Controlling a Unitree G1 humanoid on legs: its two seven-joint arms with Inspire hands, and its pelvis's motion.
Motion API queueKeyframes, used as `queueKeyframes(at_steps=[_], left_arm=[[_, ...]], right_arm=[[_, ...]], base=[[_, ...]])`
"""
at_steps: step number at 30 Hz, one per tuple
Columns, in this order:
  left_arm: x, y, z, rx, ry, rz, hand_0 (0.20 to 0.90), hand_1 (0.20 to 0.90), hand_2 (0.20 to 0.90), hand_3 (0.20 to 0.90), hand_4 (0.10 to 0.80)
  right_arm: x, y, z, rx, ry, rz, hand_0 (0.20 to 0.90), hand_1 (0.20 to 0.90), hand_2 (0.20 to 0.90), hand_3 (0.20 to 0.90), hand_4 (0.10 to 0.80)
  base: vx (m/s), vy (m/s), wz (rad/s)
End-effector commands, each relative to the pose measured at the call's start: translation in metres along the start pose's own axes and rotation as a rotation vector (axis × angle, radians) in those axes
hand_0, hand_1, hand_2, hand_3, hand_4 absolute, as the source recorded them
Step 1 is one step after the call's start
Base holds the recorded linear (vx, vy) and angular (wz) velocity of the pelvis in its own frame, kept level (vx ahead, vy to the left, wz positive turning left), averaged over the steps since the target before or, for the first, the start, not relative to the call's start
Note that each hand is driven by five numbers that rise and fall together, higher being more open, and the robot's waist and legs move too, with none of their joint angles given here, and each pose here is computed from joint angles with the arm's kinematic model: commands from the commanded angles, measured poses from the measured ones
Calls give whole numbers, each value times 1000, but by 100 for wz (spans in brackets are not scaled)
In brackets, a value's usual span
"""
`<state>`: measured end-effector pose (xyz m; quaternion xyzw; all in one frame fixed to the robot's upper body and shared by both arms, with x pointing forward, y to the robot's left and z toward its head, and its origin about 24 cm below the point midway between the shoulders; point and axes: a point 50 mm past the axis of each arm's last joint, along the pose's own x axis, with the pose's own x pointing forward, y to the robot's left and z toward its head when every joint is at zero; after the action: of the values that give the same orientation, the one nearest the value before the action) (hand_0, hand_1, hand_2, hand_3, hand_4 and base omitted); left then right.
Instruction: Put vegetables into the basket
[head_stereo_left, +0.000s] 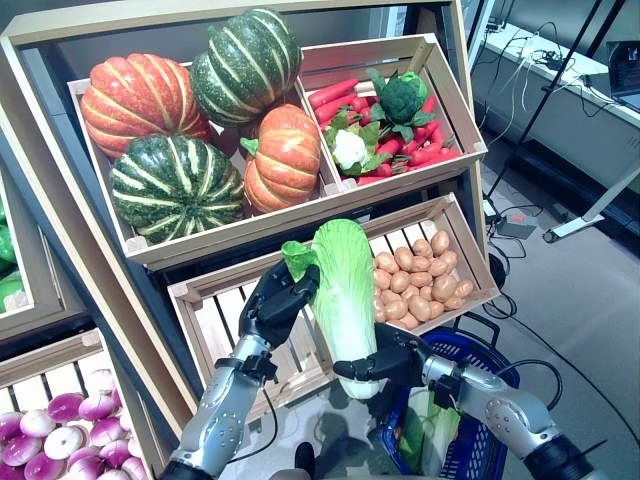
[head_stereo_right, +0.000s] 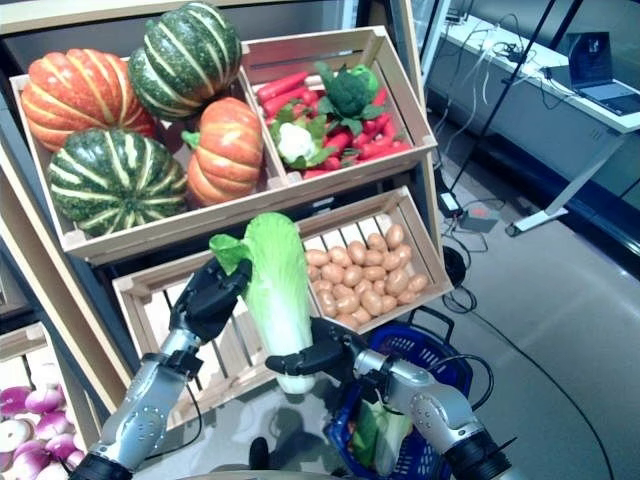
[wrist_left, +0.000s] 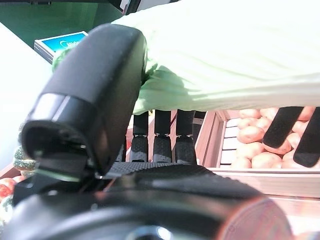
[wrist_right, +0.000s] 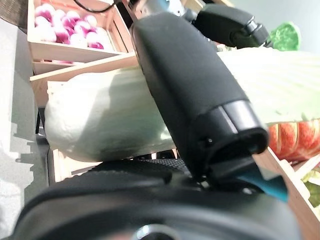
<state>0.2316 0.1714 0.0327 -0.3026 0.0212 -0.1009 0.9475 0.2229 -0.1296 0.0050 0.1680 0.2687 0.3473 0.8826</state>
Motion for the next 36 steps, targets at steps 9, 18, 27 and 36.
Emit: queueKeyframes(at_steps=[9,18,27,36], left_arm=[[29,-39,40,-35,-238,-193,300,300,300,300,400],[28,-36,42,-8,-231,-184,900,900,900,900,800],[22,-27,46,10,-220,-158,900,900,900,900,800],[3,-4,54,40,-219,-46,900,900,900,900,800]], right_arm=[[19,17,21,25,-105,45,300,300,300,300,400],[14,6,17,68,-126,-33,300,300,300,300,400],[-13,-23,26,201,-328,-261,300,300,300,300,400],[-67,-55,20,281,-558,-539,300,300,300,300,400]], base=[[0,0,0],[0,0,0],[-3,-8,0],[-10,-57,-6]])
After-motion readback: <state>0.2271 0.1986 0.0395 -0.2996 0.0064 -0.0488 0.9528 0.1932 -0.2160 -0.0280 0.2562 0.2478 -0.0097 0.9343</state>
